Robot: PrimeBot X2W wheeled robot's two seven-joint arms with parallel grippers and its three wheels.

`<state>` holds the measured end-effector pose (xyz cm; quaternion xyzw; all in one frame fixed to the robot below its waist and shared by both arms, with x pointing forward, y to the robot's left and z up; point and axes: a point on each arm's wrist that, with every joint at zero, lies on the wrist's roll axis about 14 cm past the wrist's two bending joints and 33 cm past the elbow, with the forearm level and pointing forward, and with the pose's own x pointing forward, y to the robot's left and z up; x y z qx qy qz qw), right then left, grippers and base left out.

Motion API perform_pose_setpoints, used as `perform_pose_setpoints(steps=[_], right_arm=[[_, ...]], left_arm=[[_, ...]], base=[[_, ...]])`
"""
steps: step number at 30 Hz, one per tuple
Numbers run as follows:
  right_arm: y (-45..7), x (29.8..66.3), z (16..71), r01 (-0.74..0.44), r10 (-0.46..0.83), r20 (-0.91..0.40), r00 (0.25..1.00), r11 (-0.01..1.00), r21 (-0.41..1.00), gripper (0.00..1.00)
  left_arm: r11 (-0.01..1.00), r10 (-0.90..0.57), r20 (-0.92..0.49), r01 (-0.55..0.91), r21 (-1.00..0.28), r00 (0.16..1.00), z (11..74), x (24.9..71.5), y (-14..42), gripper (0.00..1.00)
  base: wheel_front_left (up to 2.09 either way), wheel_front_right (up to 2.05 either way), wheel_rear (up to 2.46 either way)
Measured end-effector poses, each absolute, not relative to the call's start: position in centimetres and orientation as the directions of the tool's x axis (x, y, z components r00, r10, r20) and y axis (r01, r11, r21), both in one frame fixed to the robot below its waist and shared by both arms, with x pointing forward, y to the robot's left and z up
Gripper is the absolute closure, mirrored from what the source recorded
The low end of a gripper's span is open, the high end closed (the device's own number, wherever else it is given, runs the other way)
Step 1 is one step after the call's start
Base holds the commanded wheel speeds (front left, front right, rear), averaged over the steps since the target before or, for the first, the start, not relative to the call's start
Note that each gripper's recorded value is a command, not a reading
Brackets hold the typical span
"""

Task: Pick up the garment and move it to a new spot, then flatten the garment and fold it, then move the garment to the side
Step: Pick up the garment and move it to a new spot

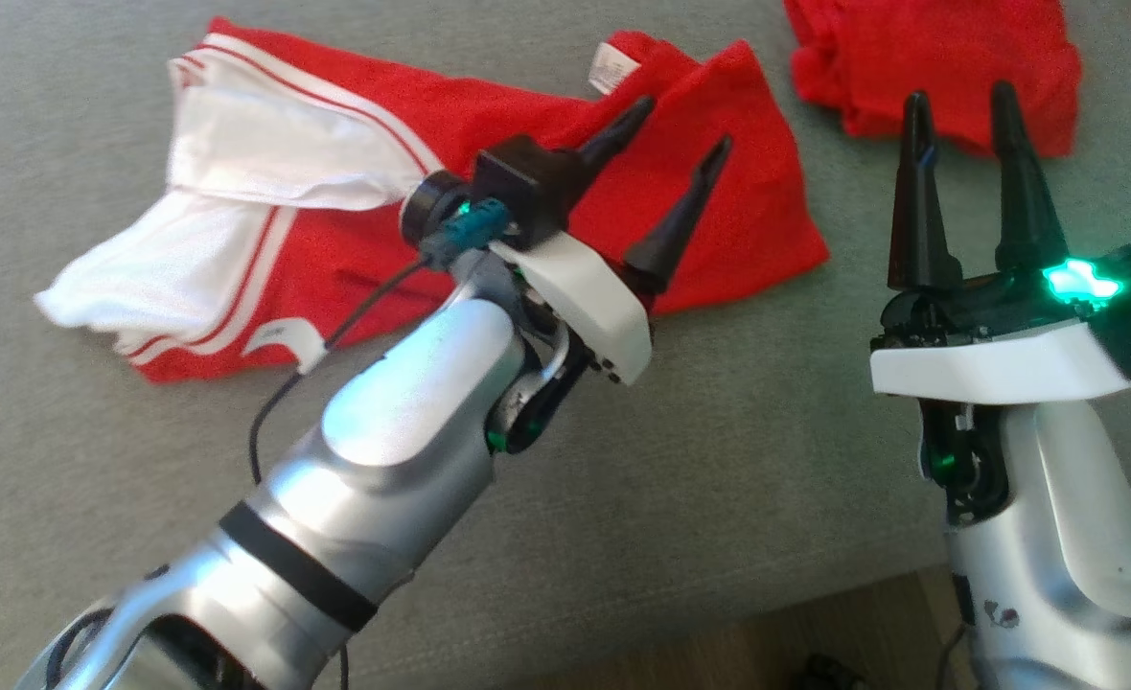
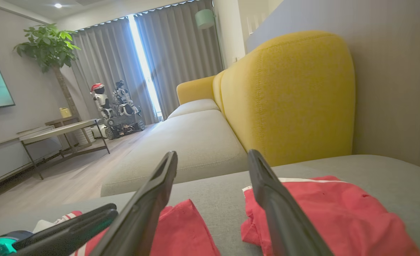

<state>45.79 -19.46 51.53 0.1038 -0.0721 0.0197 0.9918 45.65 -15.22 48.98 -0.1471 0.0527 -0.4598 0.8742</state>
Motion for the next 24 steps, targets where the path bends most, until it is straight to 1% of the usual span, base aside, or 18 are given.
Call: perform_pose_setpoints(steps=[2,5,8,11,14,17,20,21,24], right_arm=[[-18.8,46.0,51.7,-0.072,0.041,0.153,0.987,0.977,0.201,0.00],[-17.6,46.4,52.0,-0.104,0.073,0.164,0.984,0.976,0.191,0.00],[-16.1,46.6,52.0,-0.143,0.115,0.164,0.980,0.975,0.170,0.00],[-14.8,46.4,52.0,-0.175,0.150,0.159,0.976,0.973,0.151,0.00],[-13.9,45.8,51.3,-0.191,0.171,0.136,0.976,0.971,0.146,0.00],[-12.6,45.3,51.1,-0.222,0.206,0.120,0.971,0.965,0.138,0.00],[-11.3,44.9,51.3,-0.253,0.238,0.118,0.964,0.957,0.138,0.00],[-10.7,44.6,51.4,-0.268,0.253,0.120,0.960,0.953,0.141,0.00],[-10.0,44.2,51.3,-0.287,0.272,0.112,0.956,0.947,0.145,0.00]], left_arm=[[0.566,-0.790,0.056,0.762,-0.315,0.611,49.7,46.4,-14.0,0.00],[0.645,-0.704,0.089,0.686,-0.336,0.705,51.1,48.3,-10.9,0.00],[0.722,-0.589,0.140,0.597,-0.351,0.796,53.1,49.8,-6.6,0.00],[0.793,-0.473,0.168,0.501,-0.346,0.865,54.2,50.2,-1.7,0.00],[0.854,-0.365,0.152,0.396,-0.338,0.918,53.5,49.2,3.3,0.00],[0.898,-0.274,0.130,0.302,-0.320,0.953,52.7,47.3,7.6,0.00],[0.920,-0.208,0.110,0.232,-0.317,0.972,51.8,44.9,10.7,0.00],[0.926,-0.176,0.090,0.196,-0.322,0.980,51.0,43.2,12.2,0.00],[0.933,-0.119,0.050,0.129,-0.337,0.992,49.6,41.0,14.1,0.00]], base=[[0.00,0.00,0.00],[0.00,0.00,0.00],[0.00,0.00,0.00],[0.00,0.00,0.00],[0.00,0.00,0.00],[0.00,0.00,0.00],[0.00,0.00,0.00],[0.00,0.00,0.00],[0.00,0.00,0.00]])
